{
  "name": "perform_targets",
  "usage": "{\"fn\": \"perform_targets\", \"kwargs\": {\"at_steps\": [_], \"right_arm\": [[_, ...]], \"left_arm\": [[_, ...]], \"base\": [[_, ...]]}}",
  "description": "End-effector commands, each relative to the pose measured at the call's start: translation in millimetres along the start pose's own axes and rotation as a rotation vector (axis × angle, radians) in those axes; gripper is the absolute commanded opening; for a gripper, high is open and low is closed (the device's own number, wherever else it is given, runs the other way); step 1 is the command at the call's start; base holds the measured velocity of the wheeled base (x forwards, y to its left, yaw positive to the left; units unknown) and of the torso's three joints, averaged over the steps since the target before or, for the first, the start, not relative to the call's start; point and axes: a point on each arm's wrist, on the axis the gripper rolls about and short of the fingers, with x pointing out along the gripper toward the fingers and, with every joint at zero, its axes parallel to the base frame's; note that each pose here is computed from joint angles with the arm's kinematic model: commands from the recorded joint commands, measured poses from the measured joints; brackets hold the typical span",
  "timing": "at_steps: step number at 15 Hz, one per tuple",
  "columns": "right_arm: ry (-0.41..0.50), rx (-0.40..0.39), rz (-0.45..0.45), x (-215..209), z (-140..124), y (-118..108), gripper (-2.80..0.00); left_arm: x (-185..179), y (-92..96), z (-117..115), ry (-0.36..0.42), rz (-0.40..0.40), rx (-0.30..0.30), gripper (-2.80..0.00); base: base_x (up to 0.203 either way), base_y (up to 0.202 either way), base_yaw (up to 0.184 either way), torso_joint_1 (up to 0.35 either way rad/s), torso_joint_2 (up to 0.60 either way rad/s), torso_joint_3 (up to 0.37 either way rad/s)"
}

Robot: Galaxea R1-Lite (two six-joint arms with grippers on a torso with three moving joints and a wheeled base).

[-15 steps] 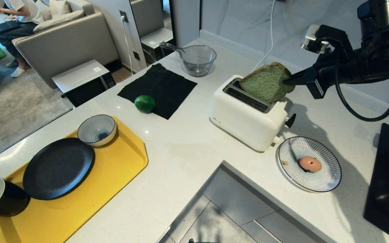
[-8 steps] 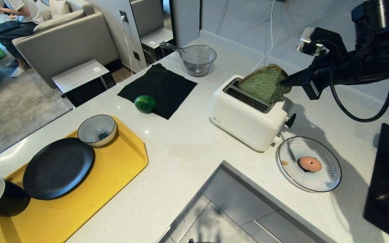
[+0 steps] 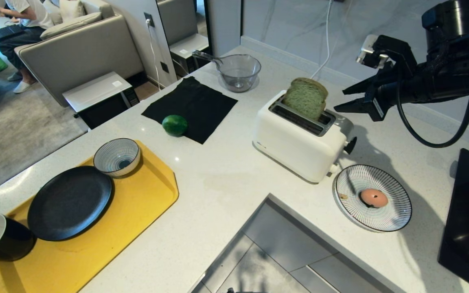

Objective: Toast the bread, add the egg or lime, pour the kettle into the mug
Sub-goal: Put the bread slices in the toaster, then use a bread toaster

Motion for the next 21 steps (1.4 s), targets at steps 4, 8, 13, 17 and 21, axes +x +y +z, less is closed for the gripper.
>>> {"fn": "perform_targets", "kwargs": {"at_steps": [4,8,13,17,21], "right_arm": [[-0.028,-0.007,-0.017,2.2,1.6,-2.4,0.0],[-0.057,0.052,-0.042,-21.5,12.9,-1.5,0.0],[-0.108,0.317,-0.087,-82.0,26.1,8.6,0.0],[-0.128,0.576,-0.051,-118.7,18.7,27.5,0.0],[-0.132,0.658,-0.068,-125.6,5.7,39.0,-2.8]], "left_arm": [[1.0,0.1,-4.7,0.015,0.001,0.0,-2.8],[1.0,0.1,-4.7,0.015,0.001,-0.005,-2.8],[1.0,0.1,-4.7,0.015,0.001,-0.005,-2.8],[1.0,0.1,-4.7,0.015,0.001,-0.005,-2.8],[1.0,0.1,-4.7,0.015,0.001,-0.005,-2.8]], "base": [[0.0,0.0,0.0,0.0,0.0,0.0],[0.0,0.0,0.0,0.0,0.0,0.0],[0.0,0.0,0.0,0.0,0.0,0.0],[0.0,0.0,0.0,0.0,0.0,0.0],[0.0,0.0,0.0,0.0,0.0,0.0]]}}
